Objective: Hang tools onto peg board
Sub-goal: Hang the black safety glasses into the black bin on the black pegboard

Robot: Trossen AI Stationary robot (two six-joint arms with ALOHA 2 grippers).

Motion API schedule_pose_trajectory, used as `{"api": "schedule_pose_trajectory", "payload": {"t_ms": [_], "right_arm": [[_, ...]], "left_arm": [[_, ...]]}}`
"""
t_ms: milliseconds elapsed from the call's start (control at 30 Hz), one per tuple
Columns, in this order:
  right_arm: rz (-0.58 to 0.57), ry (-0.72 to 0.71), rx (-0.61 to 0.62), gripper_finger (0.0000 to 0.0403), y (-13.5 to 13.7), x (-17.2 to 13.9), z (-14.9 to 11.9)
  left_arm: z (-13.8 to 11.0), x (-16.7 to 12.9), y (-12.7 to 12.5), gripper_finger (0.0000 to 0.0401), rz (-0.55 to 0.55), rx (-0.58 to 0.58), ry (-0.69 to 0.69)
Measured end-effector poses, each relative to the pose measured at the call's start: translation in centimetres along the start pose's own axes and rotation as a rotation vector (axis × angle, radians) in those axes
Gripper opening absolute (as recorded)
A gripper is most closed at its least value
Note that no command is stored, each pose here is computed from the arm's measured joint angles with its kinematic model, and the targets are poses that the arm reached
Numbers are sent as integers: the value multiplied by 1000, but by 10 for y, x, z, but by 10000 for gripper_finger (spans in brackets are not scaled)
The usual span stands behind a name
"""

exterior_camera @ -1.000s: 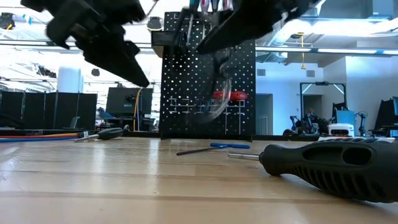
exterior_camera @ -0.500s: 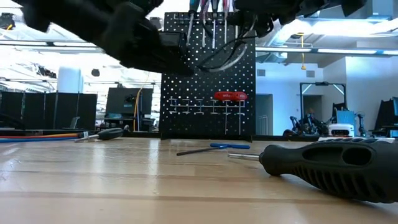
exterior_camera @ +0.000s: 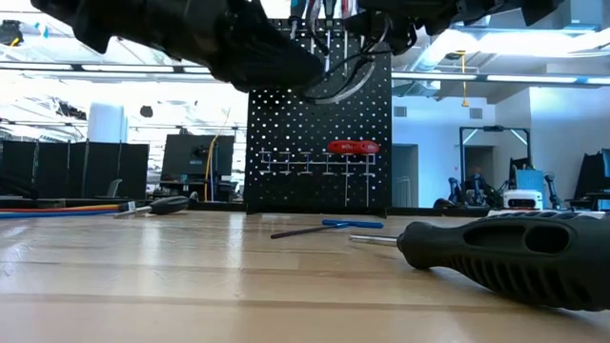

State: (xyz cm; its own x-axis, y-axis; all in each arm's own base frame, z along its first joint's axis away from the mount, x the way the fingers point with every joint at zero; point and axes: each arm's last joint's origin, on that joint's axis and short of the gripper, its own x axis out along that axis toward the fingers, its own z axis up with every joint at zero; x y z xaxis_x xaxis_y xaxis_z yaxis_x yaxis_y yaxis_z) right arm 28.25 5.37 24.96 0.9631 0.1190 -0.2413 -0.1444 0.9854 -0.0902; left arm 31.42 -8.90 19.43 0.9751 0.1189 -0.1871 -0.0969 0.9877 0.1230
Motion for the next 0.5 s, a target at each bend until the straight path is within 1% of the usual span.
{"api": "schedule_pose_trajectory", "payload": {"t_ms": [167, 300, 400, 500], "right_arm": [[-11, -11, 6, 210, 0, 0, 1], [-16, -32, 9, 211, -1, 0, 3], [-22, -32, 17, 212, -1, 0, 3], [-21, -27, 26, 218, -1, 0, 3]], "left_arm": [[-1, 2, 5, 132, 31, -6, 12], [-3, 2, 6, 115, 78, -7, 30], [-4, 2, 6, 91, 82, -3, 42], [-4, 1, 6, 56, 84, -4, 42]]}}
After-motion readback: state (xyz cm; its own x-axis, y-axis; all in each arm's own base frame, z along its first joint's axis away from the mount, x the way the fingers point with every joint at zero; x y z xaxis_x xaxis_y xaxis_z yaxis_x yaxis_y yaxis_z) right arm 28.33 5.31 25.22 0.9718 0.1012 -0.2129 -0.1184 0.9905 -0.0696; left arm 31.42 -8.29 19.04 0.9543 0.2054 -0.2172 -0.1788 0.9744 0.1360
